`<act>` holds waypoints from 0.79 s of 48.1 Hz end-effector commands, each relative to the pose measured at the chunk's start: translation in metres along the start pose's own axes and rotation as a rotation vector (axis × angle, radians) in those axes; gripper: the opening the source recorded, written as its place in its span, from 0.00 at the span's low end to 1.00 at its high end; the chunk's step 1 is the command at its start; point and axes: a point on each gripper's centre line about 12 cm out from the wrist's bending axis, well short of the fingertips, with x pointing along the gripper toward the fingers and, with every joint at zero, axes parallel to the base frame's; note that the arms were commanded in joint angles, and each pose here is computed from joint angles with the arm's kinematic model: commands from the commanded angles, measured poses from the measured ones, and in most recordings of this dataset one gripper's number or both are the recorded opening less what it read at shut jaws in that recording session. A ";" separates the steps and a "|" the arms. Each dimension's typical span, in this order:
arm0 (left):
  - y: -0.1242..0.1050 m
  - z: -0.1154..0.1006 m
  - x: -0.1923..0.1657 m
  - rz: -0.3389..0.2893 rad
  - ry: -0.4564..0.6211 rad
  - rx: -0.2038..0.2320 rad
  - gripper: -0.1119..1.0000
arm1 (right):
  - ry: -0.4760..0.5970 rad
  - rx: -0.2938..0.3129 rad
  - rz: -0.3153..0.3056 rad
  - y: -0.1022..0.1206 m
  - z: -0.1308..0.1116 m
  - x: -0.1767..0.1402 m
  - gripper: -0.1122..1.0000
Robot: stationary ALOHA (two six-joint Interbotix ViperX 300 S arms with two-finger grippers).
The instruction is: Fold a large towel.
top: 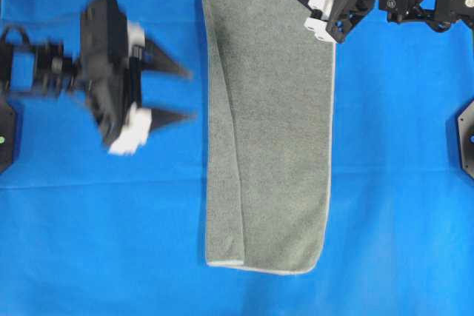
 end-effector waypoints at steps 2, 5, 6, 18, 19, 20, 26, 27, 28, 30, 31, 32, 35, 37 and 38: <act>0.042 0.008 0.005 0.113 -0.055 -0.007 0.79 | 0.038 0.005 -0.039 -0.006 -0.008 0.000 0.62; 0.068 0.006 0.012 0.178 -0.066 -0.005 0.79 | 0.080 0.004 -0.063 -0.009 -0.019 0.002 0.62; 0.074 0.005 0.015 0.194 -0.070 -0.004 0.79 | 0.095 0.004 -0.073 -0.011 -0.023 0.002 0.62; 0.145 -0.028 0.058 0.340 0.005 -0.030 0.79 | 0.265 0.037 -0.112 -0.028 -0.081 0.021 0.61; 0.151 -0.033 0.063 0.348 0.018 -0.036 0.79 | 0.277 0.043 -0.111 -0.029 -0.086 0.023 0.61; 0.158 -0.038 0.069 0.359 0.035 -0.045 0.79 | 0.290 0.047 -0.108 -0.030 -0.091 0.026 0.61; 0.183 -0.054 0.093 0.389 0.083 -0.068 0.79 | 0.337 0.073 -0.085 -0.036 -0.113 0.043 0.61; 0.187 -0.056 0.097 0.395 0.088 -0.070 0.79 | 0.344 0.078 -0.080 -0.037 -0.116 0.046 0.61; 0.190 -0.059 0.100 0.398 0.095 -0.072 0.79 | 0.350 0.084 -0.079 -0.038 -0.119 0.049 0.61; 0.197 -0.062 0.107 0.406 0.104 -0.078 0.79 | 0.361 0.099 -0.074 -0.043 -0.125 0.055 0.61; 0.200 -0.063 0.110 0.409 0.107 -0.080 0.79 | 0.365 0.105 -0.073 -0.044 -0.128 0.058 0.61; 0.204 -0.065 0.112 0.414 0.109 -0.084 0.79 | 0.371 0.111 -0.070 -0.046 -0.131 0.060 0.61; 0.211 -0.071 0.119 0.422 0.124 -0.091 0.79 | 0.381 0.124 -0.062 -0.048 -0.137 0.068 0.61; 0.217 -0.078 0.125 0.428 0.139 -0.098 0.79 | 0.395 0.130 -0.062 -0.051 -0.143 0.072 0.61; 0.218 -0.081 0.126 0.429 0.144 -0.100 0.79 | 0.399 0.131 -0.061 -0.051 -0.144 0.074 0.61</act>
